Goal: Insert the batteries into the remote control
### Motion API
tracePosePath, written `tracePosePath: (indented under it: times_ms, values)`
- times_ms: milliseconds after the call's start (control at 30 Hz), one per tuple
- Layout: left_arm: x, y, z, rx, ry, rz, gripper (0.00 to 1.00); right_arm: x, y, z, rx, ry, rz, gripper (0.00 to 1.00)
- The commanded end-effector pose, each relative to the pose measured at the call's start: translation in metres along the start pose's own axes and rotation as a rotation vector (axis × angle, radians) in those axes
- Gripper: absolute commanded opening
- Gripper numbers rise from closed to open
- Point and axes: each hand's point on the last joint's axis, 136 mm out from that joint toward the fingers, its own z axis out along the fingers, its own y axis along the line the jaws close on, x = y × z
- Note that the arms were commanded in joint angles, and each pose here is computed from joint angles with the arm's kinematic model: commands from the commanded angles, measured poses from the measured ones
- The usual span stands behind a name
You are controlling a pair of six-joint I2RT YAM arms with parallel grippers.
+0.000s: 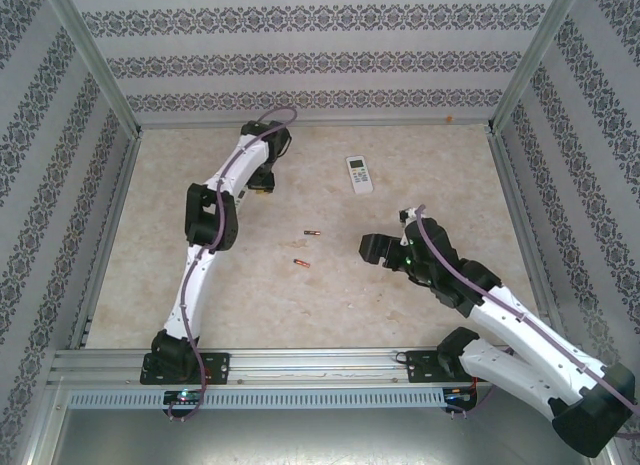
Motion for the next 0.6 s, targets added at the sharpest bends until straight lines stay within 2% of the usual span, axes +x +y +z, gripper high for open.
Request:
tracePosePath:
  times_ms: [0,100,167,267,333,467,567]
  values:
    - [-0.012,0.0,-0.075,0.241,-0.094,-0.027,0.71,-0.02,0.0,0.0,0.029,-0.029,-0.039,0.88]
    - [-0.002,-0.002,-0.121,0.421,-0.138,-0.013,0.75,-0.043,-0.006,0.012,0.079,-0.045,-0.07,0.9]
    - [0.012,-0.004,-0.16,0.589,-0.195,-0.005,0.77,-0.062,-0.016,0.025,0.149,-0.05,-0.115,0.9]
    - [0.038,-0.003,-0.216,0.853,-0.315,0.019,0.84,-0.091,-0.031,0.05,0.257,-0.026,-0.195,0.91]
    - [0.058,0.005,-0.245,0.98,-0.403,0.027,0.89,-0.103,-0.039,0.068,0.309,0.012,-0.228,0.92]
    - [0.105,0.031,-0.279,1.145,-0.543,0.024,0.97,-0.125,-0.052,0.112,0.375,0.097,-0.274,0.93]
    - [0.141,0.046,-0.29,1.237,-0.595,0.03,1.0,-0.137,-0.061,0.146,0.415,0.157,-0.3,0.96]
